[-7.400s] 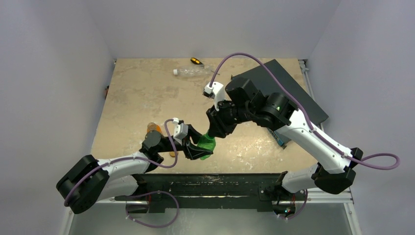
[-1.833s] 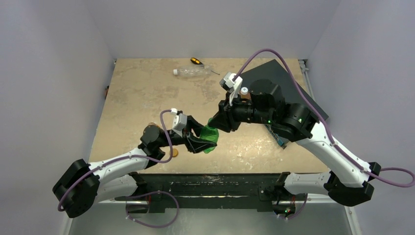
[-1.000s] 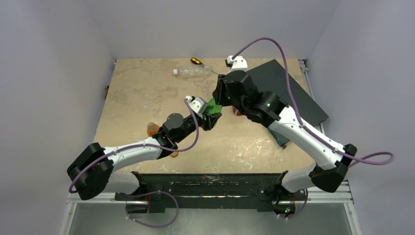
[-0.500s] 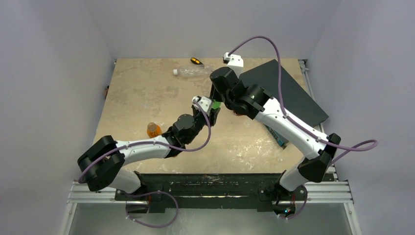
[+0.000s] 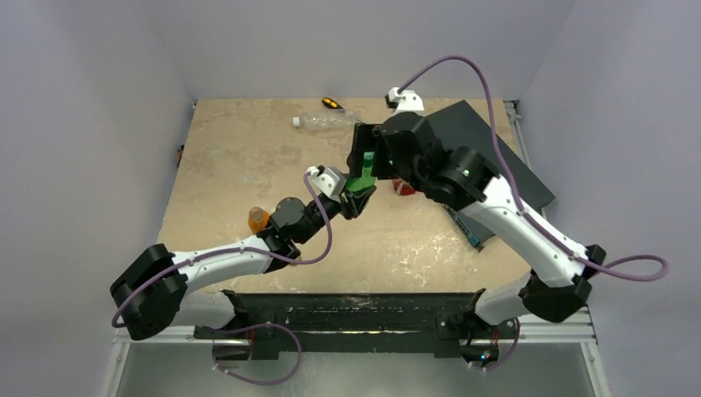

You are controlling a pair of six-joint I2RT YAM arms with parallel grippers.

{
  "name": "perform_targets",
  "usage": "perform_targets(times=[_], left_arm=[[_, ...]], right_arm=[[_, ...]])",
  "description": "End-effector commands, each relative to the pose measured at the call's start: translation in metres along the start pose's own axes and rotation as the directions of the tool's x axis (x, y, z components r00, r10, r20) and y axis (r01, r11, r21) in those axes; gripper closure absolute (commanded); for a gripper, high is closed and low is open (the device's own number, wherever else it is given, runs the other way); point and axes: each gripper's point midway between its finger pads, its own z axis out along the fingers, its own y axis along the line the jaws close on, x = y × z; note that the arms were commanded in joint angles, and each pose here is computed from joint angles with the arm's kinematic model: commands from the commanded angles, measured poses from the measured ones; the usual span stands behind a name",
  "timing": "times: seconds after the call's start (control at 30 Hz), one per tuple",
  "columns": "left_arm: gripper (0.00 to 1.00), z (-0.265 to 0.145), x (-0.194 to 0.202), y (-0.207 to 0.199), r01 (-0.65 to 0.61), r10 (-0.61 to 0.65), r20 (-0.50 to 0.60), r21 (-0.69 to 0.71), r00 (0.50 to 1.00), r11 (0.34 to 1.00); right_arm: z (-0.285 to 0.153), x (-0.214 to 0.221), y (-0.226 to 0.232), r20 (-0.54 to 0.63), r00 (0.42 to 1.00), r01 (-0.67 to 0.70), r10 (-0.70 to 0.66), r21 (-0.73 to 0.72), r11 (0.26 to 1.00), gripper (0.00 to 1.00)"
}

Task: Screw on the bottle caps
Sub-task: Screw the bottle cap onto the plastic bottle.

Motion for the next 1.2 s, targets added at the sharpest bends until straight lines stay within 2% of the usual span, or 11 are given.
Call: perform_targets(times=[0.0, 0.2, 0.27, 0.4, 0.5, 0.63, 0.73, 0.9, 1.17], left_arm=[[1.00, -0.018, 0.013, -0.019, 0.076, -0.067, -0.056, 0.187, 0.996, 0.979], [1.00, -0.047, 0.005, -0.045, 0.151, -0.134, -0.070, 0.413, 0.988, 0.898], [1.00, -0.058, 0.001, -0.056, 0.165, -0.149, -0.072, 0.485, 0.986, 0.859], [1.00, -0.086, -0.011, -0.082, 0.208, -0.191, -0.095, 0.629, 0.977, 0.749], [1.00, -0.103, -0.022, -0.095, 0.226, -0.229, -0.092, 0.699, 0.969, 0.678], [1.00, -0.116, -0.027, -0.102, 0.270, -0.272, -0.119, 0.733, 0.955, 0.625], [1.00, -0.121, -0.029, -0.106, 0.282, -0.291, -0.125, 0.750, 0.949, 0.599], [1.00, -0.125, -0.034, -0.109, 0.286, -0.303, -0.127, 0.770, 0.945, 0.570], [1.00, -0.125, -0.030, -0.110, 0.299, -0.304, -0.142, 0.768, 0.942, 0.566]], right_arm=[[-0.054, -0.023, 0.010, 0.086, 0.994, 0.080, -0.063, -0.209, 0.975, 0.01], [-0.089, -0.006, 0.019, 0.119, 0.962, 0.271, -0.244, -0.418, 0.867, 0.01], [-0.097, 0.000, 0.020, 0.124, 0.953, 0.303, -0.278, -0.461, 0.834, 0.05], [-0.108, 0.021, 0.023, 0.099, 0.933, 0.340, -0.345, -0.550, 0.763, 0.24], [-0.119, 0.031, 0.029, 0.092, 0.925, 0.344, -0.369, -0.616, 0.708, 0.25], [-0.131, 0.037, 0.035, 0.097, 0.920, 0.342, -0.380, -0.673, 0.656, 0.25], [-0.135, 0.044, 0.038, 0.085, 0.916, 0.334, -0.393, -0.705, 0.626, 0.27], [-0.126, 0.057, 0.037, 0.048, 0.903, 0.330, -0.427, -0.713, 0.618, 0.33], [-0.123, 0.052, 0.047, 0.062, 0.905, 0.329, -0.420, -0.729, 0.601, 0.37]])
